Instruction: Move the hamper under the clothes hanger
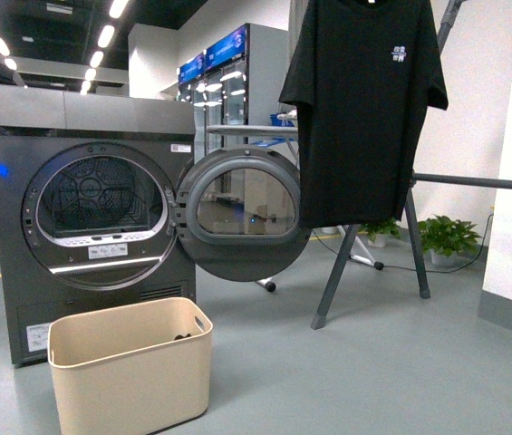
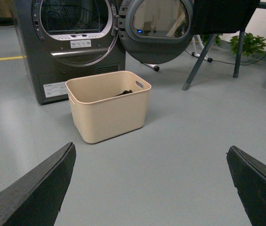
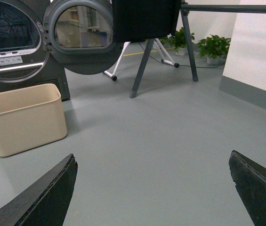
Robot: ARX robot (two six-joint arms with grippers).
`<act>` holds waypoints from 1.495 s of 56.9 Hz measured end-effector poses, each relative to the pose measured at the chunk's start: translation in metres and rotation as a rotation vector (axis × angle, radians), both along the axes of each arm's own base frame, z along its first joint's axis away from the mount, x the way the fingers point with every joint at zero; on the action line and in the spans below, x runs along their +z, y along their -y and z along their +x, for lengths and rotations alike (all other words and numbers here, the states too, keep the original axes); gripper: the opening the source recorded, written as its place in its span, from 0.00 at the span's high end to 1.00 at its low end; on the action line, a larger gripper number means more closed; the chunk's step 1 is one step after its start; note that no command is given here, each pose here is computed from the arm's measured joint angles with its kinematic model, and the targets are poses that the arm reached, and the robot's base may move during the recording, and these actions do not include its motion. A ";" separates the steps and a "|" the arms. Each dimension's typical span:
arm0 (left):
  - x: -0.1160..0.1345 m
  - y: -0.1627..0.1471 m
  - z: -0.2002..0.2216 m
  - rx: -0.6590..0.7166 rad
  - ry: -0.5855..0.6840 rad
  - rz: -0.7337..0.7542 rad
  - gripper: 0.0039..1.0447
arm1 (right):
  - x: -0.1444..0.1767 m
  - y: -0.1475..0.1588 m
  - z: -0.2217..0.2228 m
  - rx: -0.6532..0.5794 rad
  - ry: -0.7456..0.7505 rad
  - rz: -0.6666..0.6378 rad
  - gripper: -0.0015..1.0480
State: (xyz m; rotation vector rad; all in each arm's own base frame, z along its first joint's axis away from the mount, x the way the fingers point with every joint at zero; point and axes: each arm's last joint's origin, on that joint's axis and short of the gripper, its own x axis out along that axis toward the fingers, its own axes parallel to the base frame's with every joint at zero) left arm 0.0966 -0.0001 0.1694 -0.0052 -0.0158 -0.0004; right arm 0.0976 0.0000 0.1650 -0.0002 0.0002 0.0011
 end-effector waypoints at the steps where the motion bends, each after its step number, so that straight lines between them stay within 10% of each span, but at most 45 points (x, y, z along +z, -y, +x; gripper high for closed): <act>1: 0.000 0.000 0.000 0.000 0.000 0.000 0.06 | 0.000 0.000 0.000 0.000 0.000 0.000 0.08; 85: 0.000 0.000 0.000 0.000 0.000 0.000 0.06 | 0.000 0.000 0.000 -0.001 0.000 0.000 0.08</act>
